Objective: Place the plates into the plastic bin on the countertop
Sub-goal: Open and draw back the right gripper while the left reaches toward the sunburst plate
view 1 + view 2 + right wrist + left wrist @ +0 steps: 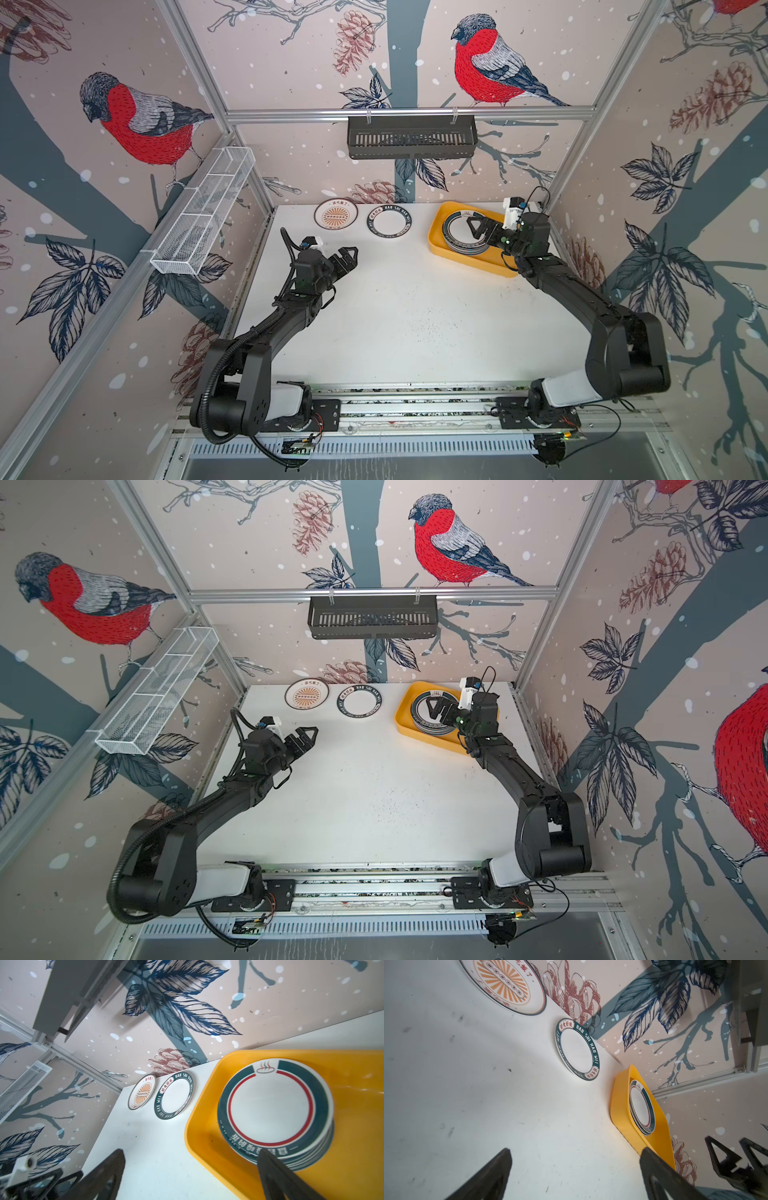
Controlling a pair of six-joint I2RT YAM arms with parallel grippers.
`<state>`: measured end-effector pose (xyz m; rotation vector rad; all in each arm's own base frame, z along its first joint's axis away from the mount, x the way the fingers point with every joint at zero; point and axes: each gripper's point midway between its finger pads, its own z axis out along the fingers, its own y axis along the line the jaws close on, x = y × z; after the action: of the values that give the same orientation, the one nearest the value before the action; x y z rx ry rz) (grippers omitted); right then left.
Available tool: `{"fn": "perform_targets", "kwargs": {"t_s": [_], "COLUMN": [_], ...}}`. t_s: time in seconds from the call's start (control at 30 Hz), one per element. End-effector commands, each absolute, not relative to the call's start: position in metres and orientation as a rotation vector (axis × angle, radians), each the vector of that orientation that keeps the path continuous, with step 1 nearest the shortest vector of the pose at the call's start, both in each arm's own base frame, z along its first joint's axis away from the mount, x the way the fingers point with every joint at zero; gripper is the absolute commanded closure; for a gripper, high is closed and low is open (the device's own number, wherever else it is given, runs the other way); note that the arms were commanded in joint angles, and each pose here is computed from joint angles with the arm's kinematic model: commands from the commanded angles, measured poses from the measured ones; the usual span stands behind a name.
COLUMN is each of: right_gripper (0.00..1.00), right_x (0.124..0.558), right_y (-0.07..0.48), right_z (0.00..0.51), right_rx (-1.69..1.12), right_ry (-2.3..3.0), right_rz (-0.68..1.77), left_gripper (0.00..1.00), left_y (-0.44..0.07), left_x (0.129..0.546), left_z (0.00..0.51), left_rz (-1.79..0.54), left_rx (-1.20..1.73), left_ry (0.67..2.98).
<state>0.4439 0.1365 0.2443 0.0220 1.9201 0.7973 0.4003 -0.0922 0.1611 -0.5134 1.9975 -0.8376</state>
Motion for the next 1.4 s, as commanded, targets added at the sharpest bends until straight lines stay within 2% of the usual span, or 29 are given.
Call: {"fn": "perform_targets", "kwargs": {"t_s": [0.0,0.73,0.93,1.37], "right_gripper": [0.0,0.0,0.0,0.0], "right_x": [0.439,0.376,0.373,0.38], "right_y": [0.149,0.243,0.252,0.249], "right_z": [0.26,0.246,0.246,0.251], "right_rx": [-0.078,-0.299,-0.31,-0.295], "right_ry": [1.849,1.869,1.869,1.875], "right_rz": [0.776,0.927,0.936,0.89], "left_gripper": [0.04,0.04,0.04,0.04], "left_y": [-0.08,-0.02,-0.012,0.009], "left_x": [0.409,0.481,0.5,0.534], "left_z": [0.153,0.082,0.056,0.037], "left_rz": [-0.843,-0.811,-0.835,-0.805], "left_rx": [-0.559,-0.833,-0.915,-0.996], "left_ry": [2.021,2.088,2.098,2.096]}}
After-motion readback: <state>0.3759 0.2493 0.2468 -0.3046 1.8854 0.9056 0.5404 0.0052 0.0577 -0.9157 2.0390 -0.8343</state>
